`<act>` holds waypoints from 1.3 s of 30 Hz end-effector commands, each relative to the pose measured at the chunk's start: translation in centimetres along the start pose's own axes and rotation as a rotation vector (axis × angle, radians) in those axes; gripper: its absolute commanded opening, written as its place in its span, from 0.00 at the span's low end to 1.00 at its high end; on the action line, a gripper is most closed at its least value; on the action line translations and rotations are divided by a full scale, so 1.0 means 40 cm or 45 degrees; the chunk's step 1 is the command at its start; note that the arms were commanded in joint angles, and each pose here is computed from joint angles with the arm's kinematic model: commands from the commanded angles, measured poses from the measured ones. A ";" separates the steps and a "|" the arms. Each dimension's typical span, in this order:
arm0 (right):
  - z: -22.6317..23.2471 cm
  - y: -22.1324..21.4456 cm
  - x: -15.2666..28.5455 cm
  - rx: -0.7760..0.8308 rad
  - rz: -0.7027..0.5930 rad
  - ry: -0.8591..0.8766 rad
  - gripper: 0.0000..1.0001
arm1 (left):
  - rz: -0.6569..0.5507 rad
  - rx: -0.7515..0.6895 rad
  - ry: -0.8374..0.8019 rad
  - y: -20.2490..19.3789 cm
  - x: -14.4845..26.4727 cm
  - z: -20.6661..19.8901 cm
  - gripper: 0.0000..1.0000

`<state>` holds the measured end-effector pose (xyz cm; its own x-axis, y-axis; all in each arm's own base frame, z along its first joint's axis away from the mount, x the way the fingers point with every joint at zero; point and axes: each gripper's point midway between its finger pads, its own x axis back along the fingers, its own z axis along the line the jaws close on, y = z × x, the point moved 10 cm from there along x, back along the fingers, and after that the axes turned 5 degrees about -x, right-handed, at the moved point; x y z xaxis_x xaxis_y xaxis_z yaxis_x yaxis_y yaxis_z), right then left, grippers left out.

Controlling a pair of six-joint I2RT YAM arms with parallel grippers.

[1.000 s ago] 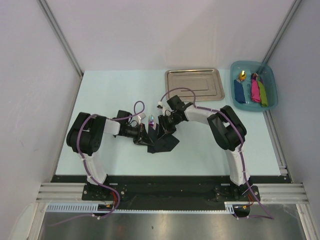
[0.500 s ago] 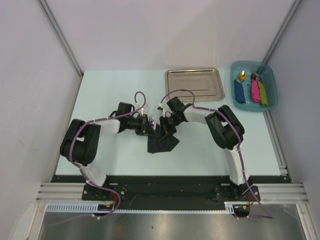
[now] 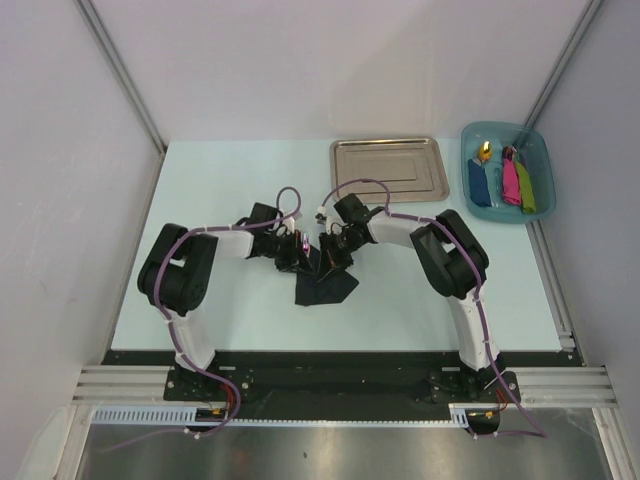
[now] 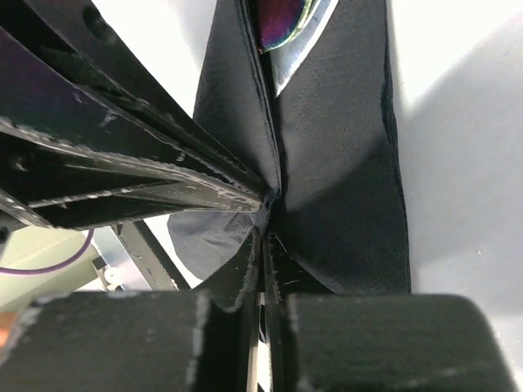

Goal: Place the utensils on the paper napkin and roll it up

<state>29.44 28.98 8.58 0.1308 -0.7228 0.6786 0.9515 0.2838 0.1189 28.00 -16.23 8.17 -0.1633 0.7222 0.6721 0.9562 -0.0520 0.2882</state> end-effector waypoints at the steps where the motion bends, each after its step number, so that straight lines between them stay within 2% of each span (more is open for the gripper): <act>1: 0.002 0.019 0.006 0.019 -0.039 -0.044 0.08 | 0.027 0.010 0.269 -0.016 -0.010 0.038 0.07; 6: 0.064 0.035 0.065 0.080 -0.123 -0.007 0.24 | 0.040 0.014 0.330 -0.022 -0.012 0.042 0.07; 9: 0.092 0.031 0.092 0.101 -0.158 0.014 0.26 | 0.041 0.008 0.330 -0.022 -0.014 0.039 0.08; 15: 0.109 -0.003 0.083 0.076 -0.136 0.077 0.22 | 0.051 0.006 0.315 -0.023 -0.017 0.036 0.08; 25: 0.077 -0.035 -0.008 -0.009 -0.052 0.111 0.15 | 0.061 0.010 0.302 -0.021 -0.022 0.037 0.07; 31: 0.027 -0.073 -0.064 -0.062 0.021 0.010 0.11 | 0.044 0.014 0.268 -0.014 -0.018 0.028 0.08; 39: -0.020 -0.084 -0.073 -0.139 0.026 -0.085 0.10 | -0.045 -0.005 0.079 -0.002 0.027 -0.040 0.13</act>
<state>26.52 30.60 8.31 0.1453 -0.7475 0.6481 0.9645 0.2531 0.0757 27.82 -16.82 8.72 -0.1730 0.6775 0.7149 0.9586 -0.0509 0.2802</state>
